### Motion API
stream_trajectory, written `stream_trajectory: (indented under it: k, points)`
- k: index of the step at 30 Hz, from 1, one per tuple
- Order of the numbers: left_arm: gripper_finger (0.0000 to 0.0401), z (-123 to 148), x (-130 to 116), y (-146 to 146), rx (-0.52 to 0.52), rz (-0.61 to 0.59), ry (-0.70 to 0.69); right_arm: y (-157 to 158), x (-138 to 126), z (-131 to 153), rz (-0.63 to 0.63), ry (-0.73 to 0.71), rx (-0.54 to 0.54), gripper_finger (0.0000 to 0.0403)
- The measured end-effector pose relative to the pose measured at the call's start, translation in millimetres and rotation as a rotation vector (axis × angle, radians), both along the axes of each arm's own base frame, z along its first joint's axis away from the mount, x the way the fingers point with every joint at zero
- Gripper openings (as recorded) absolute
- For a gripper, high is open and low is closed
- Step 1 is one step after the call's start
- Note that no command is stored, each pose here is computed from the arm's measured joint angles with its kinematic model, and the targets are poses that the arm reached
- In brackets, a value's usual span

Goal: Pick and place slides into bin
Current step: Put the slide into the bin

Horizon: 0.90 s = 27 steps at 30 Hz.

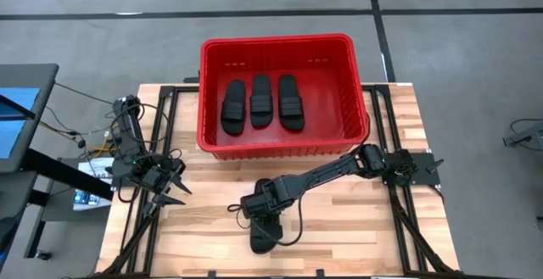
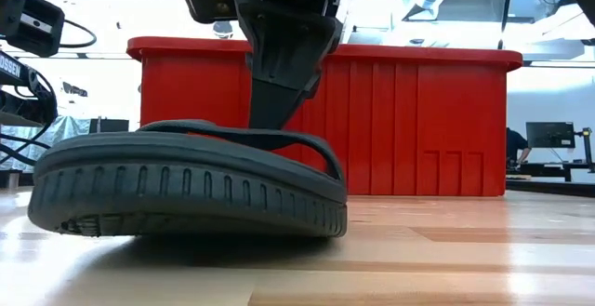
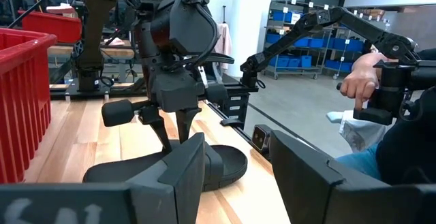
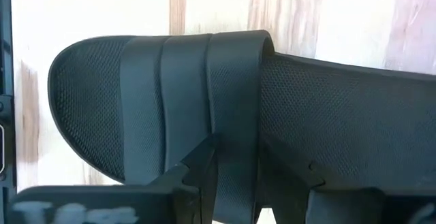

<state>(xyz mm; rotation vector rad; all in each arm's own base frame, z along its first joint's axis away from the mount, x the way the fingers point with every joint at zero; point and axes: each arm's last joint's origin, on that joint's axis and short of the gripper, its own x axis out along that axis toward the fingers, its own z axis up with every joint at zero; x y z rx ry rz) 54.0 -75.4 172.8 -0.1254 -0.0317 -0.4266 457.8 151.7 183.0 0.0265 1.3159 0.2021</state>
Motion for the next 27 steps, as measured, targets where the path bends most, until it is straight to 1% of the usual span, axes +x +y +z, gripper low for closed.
stream_trajectory:
  k: [17, 27]
  points:
    - [0.0156, 0.0, 0.0, 0.0, 0.000, 0.000, 0.000, -1.7, 0.6, -0.2, -0.007, -0.002, -0.009, 0.0098]
    - [0.0156, 0.0, 0.0, 0.0, -0.001, -0.001, 0.000, -3.4, 1.7, -1.3, -0.018, -0.012, -0.035, 0.0098]
